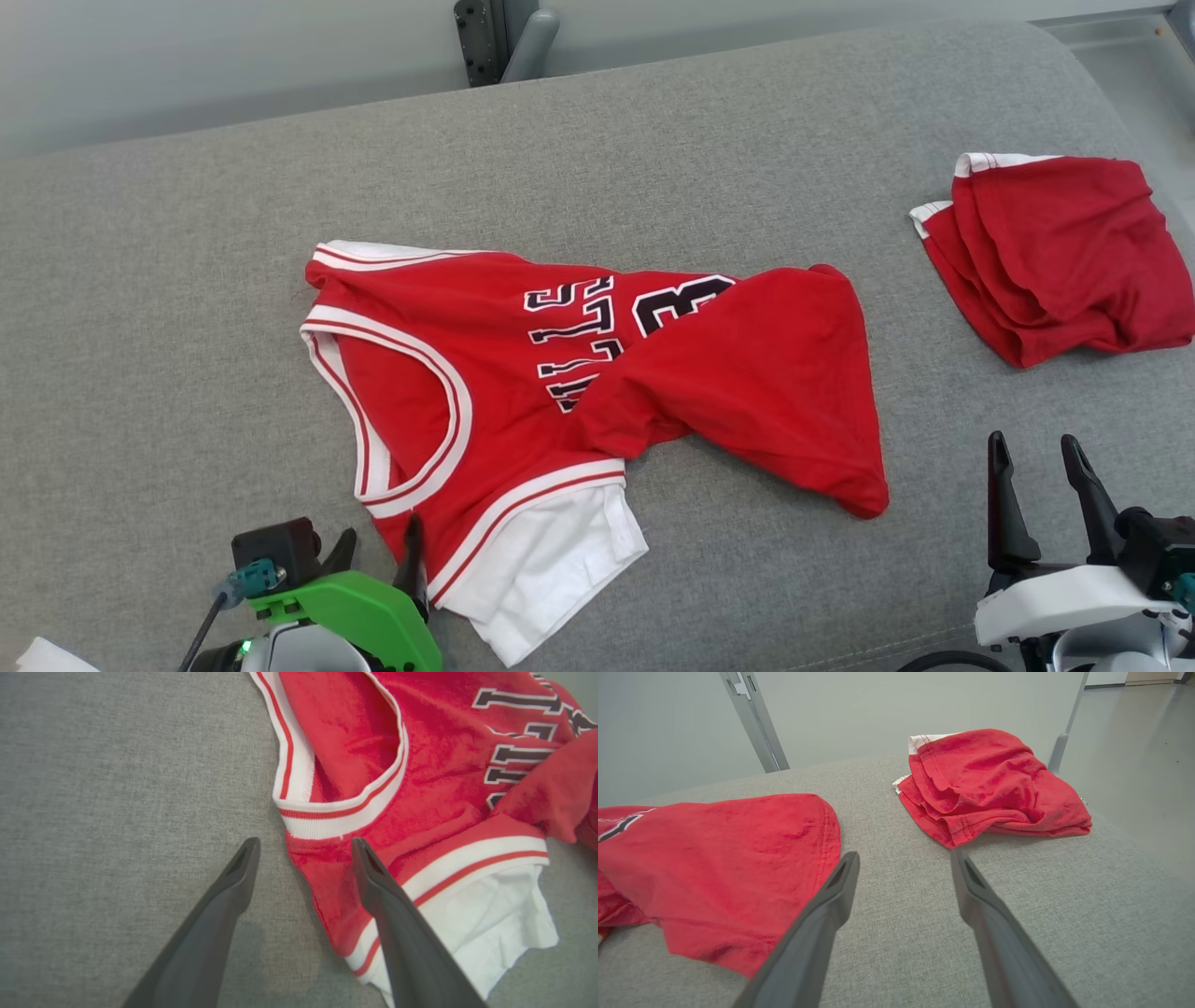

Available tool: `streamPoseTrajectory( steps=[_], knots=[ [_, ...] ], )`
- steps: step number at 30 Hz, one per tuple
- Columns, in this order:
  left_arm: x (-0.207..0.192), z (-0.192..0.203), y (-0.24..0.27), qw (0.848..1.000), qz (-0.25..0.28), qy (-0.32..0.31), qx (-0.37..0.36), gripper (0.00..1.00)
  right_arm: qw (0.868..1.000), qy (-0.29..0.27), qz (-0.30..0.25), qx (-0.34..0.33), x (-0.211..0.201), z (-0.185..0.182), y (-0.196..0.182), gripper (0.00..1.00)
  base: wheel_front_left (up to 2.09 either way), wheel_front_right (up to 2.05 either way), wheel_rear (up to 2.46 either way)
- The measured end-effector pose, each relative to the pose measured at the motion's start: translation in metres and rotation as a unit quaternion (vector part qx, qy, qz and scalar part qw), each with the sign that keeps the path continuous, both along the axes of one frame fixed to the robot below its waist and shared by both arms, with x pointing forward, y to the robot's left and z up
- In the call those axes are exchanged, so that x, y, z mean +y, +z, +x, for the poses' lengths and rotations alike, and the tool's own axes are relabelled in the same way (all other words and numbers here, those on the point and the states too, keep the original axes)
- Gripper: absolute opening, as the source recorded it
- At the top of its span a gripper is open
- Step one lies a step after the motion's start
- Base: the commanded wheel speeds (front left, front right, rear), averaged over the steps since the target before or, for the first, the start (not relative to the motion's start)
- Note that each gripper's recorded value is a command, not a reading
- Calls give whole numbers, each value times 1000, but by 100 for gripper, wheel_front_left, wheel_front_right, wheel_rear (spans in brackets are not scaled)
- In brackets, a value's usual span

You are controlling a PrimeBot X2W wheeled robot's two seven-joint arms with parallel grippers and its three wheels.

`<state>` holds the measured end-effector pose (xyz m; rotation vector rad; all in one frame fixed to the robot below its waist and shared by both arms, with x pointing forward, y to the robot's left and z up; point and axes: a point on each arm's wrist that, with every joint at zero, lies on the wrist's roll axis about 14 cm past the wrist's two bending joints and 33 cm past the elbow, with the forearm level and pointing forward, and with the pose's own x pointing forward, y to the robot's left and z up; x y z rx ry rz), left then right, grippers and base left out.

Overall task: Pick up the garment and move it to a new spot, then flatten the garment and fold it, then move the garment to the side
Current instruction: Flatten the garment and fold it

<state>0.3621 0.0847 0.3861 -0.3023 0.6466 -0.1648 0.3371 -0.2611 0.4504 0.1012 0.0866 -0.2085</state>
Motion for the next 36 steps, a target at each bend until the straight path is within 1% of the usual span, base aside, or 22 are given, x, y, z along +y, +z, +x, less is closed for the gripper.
streamPoseTrajectory(
  steps=[3,7,10,11,12,13,15,18,26,29,31,32,33,36],
  knots=[
    [5,-3,-6,1000,4,1,14,100,1000,3,0,-3,1,1,2,100,0,0,0],
    [-5,-6,-6,998,-46,9,34,100,1000,4,-1,-5,2,1,3,100,0,0,0],
    [-11,-10,-12,997,-55,2,45,100,1000,6,0,-5,4,0,3,100,0,0,0],
    [-15,-10,-12,996,-68,3,50,89,1000,6,0,-4,4,-1,2,100,0,0,0],
    [-19,-9,-12,995,-80,5,55,21,1000,6,0,-4,4,-1,2,100,0,0,0],
    [-23,-8,-13,995,-83,1,53,0,1000,5,0,-3,4,-1,2,100,0,0,0],
    [-25,-3,-12,996,-78,-12,44,0,1000,4,0,-3,2,-2,2,100,0,0,0],
    [-16,7,-14,998,-52,-24,29,0,1000,1,-1,-3,1,-3,2,100,0,0,0],
    [28,48,4,1000,6,-10,-16,0,1000,-2,-2,-3,-1,-5,2,100,0,0,0],
    [38,56,12,1000,12,-6,-27,0,1000,-3,-2,-3,-2,-7,3,100,0,0,0],
    [33,57,18,999,-6,-11,-30,0,1000,-4,-2,-3,-2,-8,3,100,0,0,0],
    [30,56,20,999,-10,-20,-32,37,1000,-5,-3,-3,-3,-8,3,100,0,0,0],
    [28,54,23,999,-10,-25,-34,100,1000,-6,-4,-5,-4,-9,4,100,0,0,0],
    [30,52,33,998,-3,-31,-57,100,1000,-13,-11,-14,-9,-11,11,100,0,0,0]
  ],
)
